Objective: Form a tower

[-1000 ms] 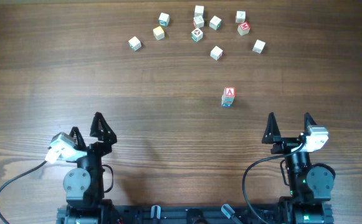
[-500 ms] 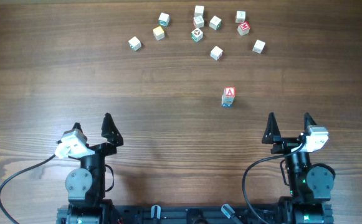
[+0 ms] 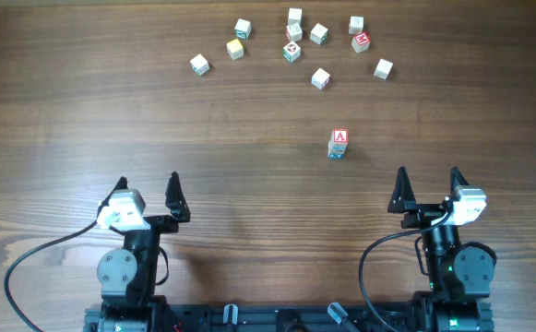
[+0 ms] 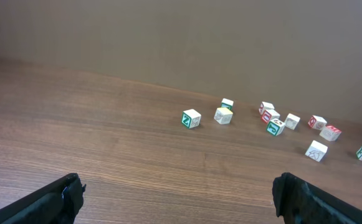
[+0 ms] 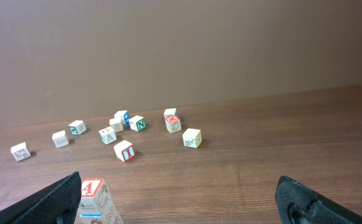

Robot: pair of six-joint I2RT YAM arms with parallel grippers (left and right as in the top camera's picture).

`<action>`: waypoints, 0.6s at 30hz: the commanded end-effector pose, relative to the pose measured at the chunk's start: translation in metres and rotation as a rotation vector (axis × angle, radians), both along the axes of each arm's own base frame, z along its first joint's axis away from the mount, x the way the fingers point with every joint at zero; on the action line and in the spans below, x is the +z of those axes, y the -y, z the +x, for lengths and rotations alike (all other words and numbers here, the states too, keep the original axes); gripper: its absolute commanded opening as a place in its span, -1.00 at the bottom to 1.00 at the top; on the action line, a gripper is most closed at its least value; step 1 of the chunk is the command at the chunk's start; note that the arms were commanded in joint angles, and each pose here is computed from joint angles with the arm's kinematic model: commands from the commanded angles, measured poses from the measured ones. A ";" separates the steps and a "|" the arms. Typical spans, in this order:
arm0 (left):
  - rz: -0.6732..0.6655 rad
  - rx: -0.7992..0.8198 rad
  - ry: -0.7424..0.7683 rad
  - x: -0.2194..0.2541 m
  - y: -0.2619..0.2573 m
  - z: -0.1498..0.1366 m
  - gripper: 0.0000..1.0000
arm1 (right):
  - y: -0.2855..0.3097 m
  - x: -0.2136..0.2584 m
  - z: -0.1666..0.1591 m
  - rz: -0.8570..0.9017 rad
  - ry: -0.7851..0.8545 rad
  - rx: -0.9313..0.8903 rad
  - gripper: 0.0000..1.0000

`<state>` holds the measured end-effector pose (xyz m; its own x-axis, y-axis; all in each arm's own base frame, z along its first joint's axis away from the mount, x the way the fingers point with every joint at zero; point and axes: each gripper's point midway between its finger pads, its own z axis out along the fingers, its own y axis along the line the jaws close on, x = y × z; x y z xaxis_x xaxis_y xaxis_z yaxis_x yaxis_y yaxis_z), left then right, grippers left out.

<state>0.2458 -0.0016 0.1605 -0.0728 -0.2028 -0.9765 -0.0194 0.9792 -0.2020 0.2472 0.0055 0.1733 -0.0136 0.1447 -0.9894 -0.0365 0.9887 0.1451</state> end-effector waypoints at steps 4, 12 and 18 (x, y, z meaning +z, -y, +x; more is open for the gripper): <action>-0.003 -0.048 0.001 -0.003 0.009 0.000 1.00 | -0.002 0.002 -0.001 0.012 0.010 0.012 0.99; -0.003 -0.048 0.003 -0.002 0.009 0.000 1.00 | -0.002 0.002 0.000 0.013 0.007 0.012 0.99; -0.003 -0.048 0.003 -0.002 0.009 0.000 1.00 | -0.002 0.002 0.000 0.013 0.007 0.012 0.99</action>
